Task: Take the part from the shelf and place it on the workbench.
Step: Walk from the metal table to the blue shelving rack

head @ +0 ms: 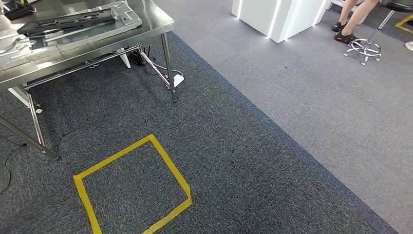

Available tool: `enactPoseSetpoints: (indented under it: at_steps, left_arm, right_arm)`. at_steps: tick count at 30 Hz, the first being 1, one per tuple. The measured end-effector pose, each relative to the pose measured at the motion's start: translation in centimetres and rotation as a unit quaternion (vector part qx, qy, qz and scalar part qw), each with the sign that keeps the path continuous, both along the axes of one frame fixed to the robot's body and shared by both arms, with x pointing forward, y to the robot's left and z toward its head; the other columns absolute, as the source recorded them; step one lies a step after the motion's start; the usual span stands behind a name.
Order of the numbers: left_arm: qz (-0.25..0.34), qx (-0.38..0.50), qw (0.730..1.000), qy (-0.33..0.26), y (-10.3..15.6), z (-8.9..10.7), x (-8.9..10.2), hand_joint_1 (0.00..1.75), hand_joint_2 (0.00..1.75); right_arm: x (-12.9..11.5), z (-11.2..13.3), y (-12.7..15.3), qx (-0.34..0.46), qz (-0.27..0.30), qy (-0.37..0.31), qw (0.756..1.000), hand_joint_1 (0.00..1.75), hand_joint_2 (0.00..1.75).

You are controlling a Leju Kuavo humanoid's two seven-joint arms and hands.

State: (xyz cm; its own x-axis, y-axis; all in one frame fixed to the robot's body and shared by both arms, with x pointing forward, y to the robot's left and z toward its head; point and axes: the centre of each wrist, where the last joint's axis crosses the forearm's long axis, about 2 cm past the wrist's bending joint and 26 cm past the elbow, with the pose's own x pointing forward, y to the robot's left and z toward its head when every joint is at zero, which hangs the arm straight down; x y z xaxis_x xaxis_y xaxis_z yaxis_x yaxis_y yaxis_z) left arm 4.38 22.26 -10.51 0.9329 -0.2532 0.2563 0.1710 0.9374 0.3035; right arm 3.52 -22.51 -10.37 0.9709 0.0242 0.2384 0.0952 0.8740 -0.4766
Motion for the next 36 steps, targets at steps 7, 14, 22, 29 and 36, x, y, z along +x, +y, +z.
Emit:
enactPoseSetpoints:
  at_steps: [7, 14, 22, 29, 36]
  left_arm:
    - [0.0, -0.001, 1.0, 0.003, -0.09, -0.02, -0.24, 0.0, 0.0]
    - [-0.001, -0.001, 1.0, -0.001, -0.19, 0.04, 0.14, 0.0, 0.0]
    - [0.0, 0.005, 1.0, 0.002, -0.2, 0.02, -0.19, 0.0, 0.0]
    - [0.0, 0.009, 1.0, 0.0, -0.18, 0.05, 0.09, 0.0, 0.0]
    - [0.0, 0.006, 1.0, -0.002, -0.21, 0.04, -0.04, 0.0, 0.0]
  right_arm:
    - [-0.06, 0.0, 0.02, 0.0, 0.001, 0.001, 1.0, 0.0, 0.0]
    - [0.04, -0.01, 0.08, 0.008, 0.012, -0.003, 1.0, 0.0, 0.0]
    - [0.16, -0.02, 0.06, 0.016, 0.022, -0.01, 1.0, 0.0, 0.0]
    - [0.19, -0.06, -0.07, 0.022, 0.027, -0.017, 0.999, 0.0, 0.0]
    - [0.24, -0.12, -0.48, 0.025, 0.03, -0.017, 0.999, 0.0, 0.0]
